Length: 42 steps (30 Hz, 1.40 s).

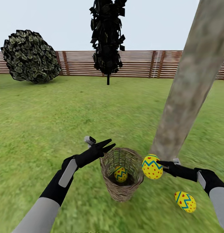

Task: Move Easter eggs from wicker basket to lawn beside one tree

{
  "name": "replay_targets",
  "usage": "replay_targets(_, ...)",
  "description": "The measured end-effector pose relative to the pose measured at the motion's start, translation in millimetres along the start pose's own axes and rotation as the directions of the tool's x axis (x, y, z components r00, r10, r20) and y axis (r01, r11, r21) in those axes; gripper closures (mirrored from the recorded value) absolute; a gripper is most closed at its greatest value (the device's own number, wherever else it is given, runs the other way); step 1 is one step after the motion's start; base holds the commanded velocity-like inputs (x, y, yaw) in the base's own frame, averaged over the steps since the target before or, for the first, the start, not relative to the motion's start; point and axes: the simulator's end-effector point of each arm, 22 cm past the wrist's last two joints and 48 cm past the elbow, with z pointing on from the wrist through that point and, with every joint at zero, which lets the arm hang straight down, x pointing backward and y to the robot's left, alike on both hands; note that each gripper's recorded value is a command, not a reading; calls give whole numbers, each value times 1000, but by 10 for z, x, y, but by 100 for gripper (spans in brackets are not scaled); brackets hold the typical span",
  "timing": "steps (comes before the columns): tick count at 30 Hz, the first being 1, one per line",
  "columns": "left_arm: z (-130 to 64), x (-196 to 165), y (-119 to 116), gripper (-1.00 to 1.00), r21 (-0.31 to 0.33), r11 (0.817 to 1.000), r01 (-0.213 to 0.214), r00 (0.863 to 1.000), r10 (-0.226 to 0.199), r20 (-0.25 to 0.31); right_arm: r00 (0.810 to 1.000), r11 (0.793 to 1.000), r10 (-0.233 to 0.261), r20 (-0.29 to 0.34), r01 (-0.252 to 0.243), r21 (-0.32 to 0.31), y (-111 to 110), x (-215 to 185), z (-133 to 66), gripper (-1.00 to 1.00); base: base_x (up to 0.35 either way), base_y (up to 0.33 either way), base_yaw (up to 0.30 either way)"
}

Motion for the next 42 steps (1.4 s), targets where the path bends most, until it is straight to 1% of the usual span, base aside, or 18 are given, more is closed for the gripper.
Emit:
replay_targets(9, 19, -1, -49, -100, 5, 1000, -7, 1000, 7, -2, 1000, 1000, -17, 10, 17, 8, 19, -42, -30, 100, -125, -308, -231)
replay_targets(10, 20, -2, -53, -100, 5, 1000, -8, 1000, 8, -2, 999, 998, -49, 17, 49, 28, -18, -79, -57, 100, -61, -297, -206)
replay_targets(11, 21, -3, -57, -100, 5, 1000, -9, 1000, 9, -2, 996, 994, -90, 16, 89, 71, -103, -100, -77, 100, -20, -130, -115)
replay_targets(12, 20, -4, -58, -100, 5, 1000, -9, 1000, 9, -2, 987, 968, -158, -5, 156, 197, -373, -120, -124, 100, -7, -43, -38)
replay_targets(13, 15, -4, -46, -100, 2, 1000, -8, 1000, 8, 0, 979, 922, -203, -17, 197, 334, -652, -200, -212, 100, -3, -17, -15)
replay_targets(14, 15, -8, -45, -100, 2, 1000, -14, 1000, 14, 4, 973, 874, -231, -14, 214, 436, -833, -317, -317, 100, 0, -3, -3)
replay_targets(15, 14, -14, -40, -100, 2, 1000, -24, 1000, 24, 11, 965, 783, -264, -3, 216, 583, -1084, -511, -533, 100, 0, -1, -1)
replay_targets(16, 14, -7, -36, -100, 1, 1000, -26, 1000, 26, 12, 962, 736, -272, -1, 209, 644, -1193, -575, -637, 100, 0, -7, -1)
replay_targets(18, 18, 3, -33, -100, 2, 1000, -26, 1000, 26, 12, 954, 710, -298, 7, 217, 669, -1228, -646, -685, 100, 0, -157, 0)
replay_targets(21, 40, 20, -37, -100, 5, 1000, -24, 1000, 24, 10, 946, 700, -323, 13, 229, 677, -1227, -696, -698, 100, 0, -269, 0)
replay_targets(33, 99, 81, -31, -100, 4, 1000, -22, 1000, 22, -4, 945, 697, -328, 12, 233, 679, -1233, -693, -692, 100, 0, -320, 0)
replay_targets(35, 101, 84, -29, -100, 3, 1000, -22, 1000, 22, -4, 944, 688, -331, 5, 237, 685, -1248, -691, -702, 100, 0, -337, 0)
replay_targets(36, 103, 85, -29, -100, 3, 1000, -22, 1000, 22, -5, 941, 666, -339, -16, 252, 702, -1281, -686, -723, 100, 0, -337, 0)
replay_targets(37, 104, 82, -29, -100, 3, 1000, -25, 1000, 25, -3, 928, 615, -369, -57, 290, 733, -1333, -690, -732, 100, 0, -337, 0)
replay_targets(38, 107, 78, -29, -100, 3, 1000, -30, 1000, 30, 0, 913, 570, -400, -75, 313, 760, -1363, -719, -724, 100, 0, -337, 0)
replay_targets(39, 118, 93, -26, -100, 3, 999, -33, 999, 33, -3, 890, 512, -450, -78, 328, 794, -1374, -797, -707, 100, 0, -337, 0)
replay_targets(40, 137, 124, -24, -100, 4, 999, -34, 999, 34, -11, 867, 459, -494, -71, 329, 825, -1363, -867, -672, 100, 0, -337, 0)
replay_targets(42, 160, 166, -18, -100, 3, 999, -36, 999, 36, -22, 844, 388, -532, -69, 316, 866, -1377, -920, -678, 100, 0, -337, 0)
